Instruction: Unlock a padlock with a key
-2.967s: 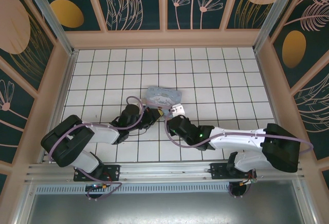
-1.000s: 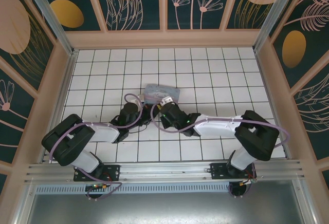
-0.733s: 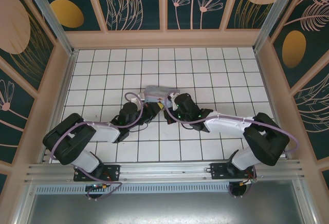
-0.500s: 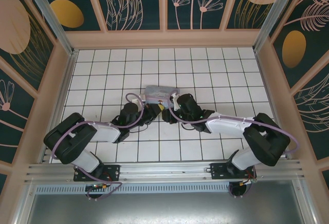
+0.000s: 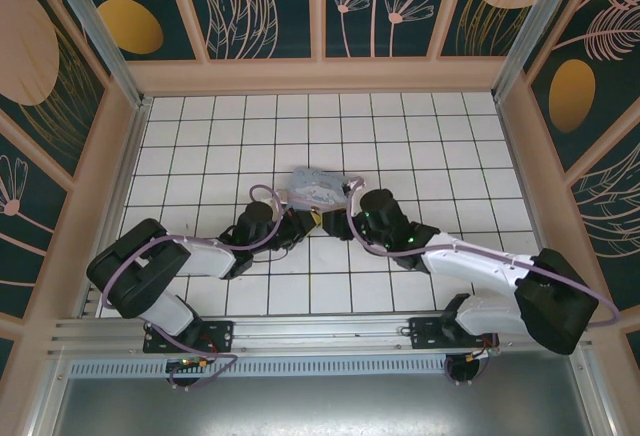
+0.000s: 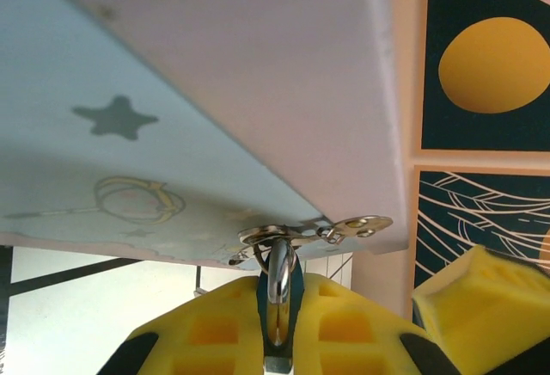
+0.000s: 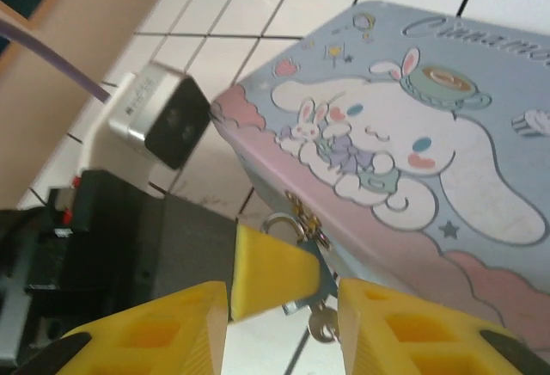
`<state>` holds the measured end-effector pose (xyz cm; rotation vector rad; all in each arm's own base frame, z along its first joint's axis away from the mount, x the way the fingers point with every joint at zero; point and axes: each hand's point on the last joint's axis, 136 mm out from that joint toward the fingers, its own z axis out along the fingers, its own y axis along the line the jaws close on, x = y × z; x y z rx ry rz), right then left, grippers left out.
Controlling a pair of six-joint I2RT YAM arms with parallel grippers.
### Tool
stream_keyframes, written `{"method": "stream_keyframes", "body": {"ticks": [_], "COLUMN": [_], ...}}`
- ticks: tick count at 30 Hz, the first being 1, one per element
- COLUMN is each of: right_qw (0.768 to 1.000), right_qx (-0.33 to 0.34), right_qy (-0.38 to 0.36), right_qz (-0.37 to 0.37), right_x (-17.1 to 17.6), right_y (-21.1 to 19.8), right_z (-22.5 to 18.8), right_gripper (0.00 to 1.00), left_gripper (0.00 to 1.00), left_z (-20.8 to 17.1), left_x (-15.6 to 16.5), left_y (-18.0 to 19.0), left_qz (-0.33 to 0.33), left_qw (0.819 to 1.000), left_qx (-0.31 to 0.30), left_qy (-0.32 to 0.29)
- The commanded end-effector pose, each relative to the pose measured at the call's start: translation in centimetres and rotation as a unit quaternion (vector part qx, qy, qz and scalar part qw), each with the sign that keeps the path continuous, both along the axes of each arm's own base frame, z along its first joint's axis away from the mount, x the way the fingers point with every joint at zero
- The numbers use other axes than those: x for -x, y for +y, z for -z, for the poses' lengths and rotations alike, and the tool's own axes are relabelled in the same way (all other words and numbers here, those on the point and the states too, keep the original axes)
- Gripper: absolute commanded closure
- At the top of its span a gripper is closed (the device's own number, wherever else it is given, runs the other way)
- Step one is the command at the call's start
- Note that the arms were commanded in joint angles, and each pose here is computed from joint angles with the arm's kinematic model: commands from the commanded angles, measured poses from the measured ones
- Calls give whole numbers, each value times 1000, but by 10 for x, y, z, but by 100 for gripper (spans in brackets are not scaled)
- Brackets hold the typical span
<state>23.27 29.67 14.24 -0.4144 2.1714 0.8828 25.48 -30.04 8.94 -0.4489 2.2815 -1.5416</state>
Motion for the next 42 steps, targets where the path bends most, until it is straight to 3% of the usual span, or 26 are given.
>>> {"method": "stream_keyframes", "body": {"ticks": [1, 7, 16, 32, 42], "right_qw": [996, 984, 968, 955, 951], "right_qx": [77, 164, 234, 271, 284], "right_qy": [-36, -69, -92, -117, -113], "right_qz": [16, 14, 22, 32, 36], "right_x": [-1, 6, 4, -16, -13], "right_y": [-4, 4, 7, 24, 9], "right_z": [10, 27, 48, 53, 67], "right_gripper": [62, 64, 67, 76, 80], "left_gripper": [100, 100, 100, 100, 100], "left_z": [-10, -10, -13, -15, -16], "left_x": [-2, -1, -1, 0, 1], "left_y": [-8, -9, -8, -8, -7], "left_qz": [14, 16, 15, 18, 18], "left_qw": [1000, 1000, 1000, 1000, 999], "left_qx": [8, 9, 8, 12, 13], "left_qy": [-19, -19, -21, -21, -23]}}
